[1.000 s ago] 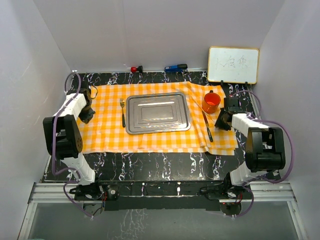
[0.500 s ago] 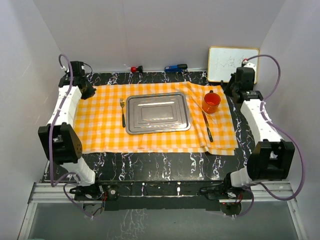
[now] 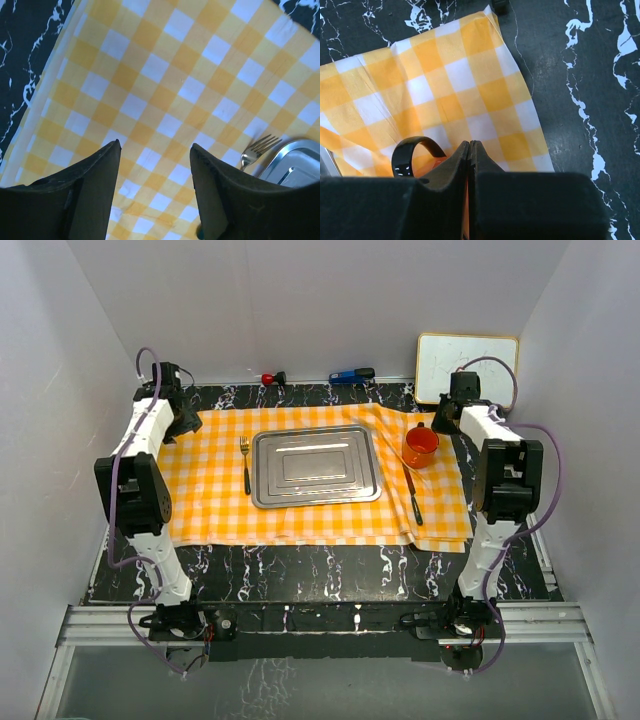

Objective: Set the dinner table for one person
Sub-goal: Adjust the napkin at the center of the board.

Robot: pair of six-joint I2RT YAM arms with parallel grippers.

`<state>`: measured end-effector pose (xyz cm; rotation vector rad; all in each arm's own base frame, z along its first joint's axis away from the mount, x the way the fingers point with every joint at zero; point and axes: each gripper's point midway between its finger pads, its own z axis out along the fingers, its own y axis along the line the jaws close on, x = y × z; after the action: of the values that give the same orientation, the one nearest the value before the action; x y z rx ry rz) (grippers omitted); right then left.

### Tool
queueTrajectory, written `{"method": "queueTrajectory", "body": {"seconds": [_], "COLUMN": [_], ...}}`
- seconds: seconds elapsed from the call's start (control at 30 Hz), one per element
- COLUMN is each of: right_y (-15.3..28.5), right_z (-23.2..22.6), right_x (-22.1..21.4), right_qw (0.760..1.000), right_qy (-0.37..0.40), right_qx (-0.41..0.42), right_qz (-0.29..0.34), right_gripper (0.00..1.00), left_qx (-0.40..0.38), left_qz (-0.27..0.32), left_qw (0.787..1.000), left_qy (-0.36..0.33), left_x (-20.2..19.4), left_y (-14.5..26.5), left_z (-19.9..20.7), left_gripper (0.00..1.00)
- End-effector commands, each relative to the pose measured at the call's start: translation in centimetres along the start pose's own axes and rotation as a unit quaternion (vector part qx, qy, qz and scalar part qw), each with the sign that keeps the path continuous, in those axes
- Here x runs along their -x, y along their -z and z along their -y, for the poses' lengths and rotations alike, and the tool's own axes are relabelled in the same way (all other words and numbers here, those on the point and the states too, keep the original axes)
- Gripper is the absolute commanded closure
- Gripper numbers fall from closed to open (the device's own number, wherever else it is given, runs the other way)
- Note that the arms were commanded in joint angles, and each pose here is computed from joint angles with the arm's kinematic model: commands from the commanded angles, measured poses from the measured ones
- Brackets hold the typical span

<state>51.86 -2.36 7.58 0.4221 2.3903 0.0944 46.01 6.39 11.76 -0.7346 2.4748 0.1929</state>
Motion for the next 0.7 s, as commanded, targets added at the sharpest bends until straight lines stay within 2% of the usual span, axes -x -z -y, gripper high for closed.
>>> {"method": "queueTrajectory", "body": {"seconds": [0.0,0.1,0.33,0.43,0.57,0.67], "right_y": [1.1,0.0,-2.0,-2.8,-3.9,-4.7], "right_z": [-1.6,-1.5,-0.8,-0.5,0.4,1.4], "right_x": [4.6,3.5,-0.1,-1.8,-3.9,-5.4], "right_qw": [0.998,0.998,0.999,0.999,0.999,0.999], "right_qy": [0.019,0.022,0.017,0.015,0.014,0.019], "right_qx": [0.030,0.032,0.035,0.033,0.020,0.002], "right_qz": [0.058,0.045,0.011,-0.008,-0.027,-0.043], "right_gripper": [1.00,1.00,1.00,1.00,1.00,1.00], "left_qx": [-0.002,-0.027,-0.080,-0.079,-0.062,-0.036], "left_qz": [0.021,0.005,-0.039,-0.061,-0.085,-0.105], "left_qw": [1.000,1.000,0.996,0.995,0.994,0.994], "left_qy": [-0.003,0.004,0.027,0.027,0.024,0.017], "left_x": [2.4,2.0,-1.3,-2.8,-4.7,-6.5], "left_y": [-1.1,-2.7,-5.9,-7.1,-8.4,-9.0], "left_z": [0.9,2.4,4.6,4.7,4.0,2.7], "left_gripper": [0.43,0.45,0.58,0.67,0.84,0.91]}}
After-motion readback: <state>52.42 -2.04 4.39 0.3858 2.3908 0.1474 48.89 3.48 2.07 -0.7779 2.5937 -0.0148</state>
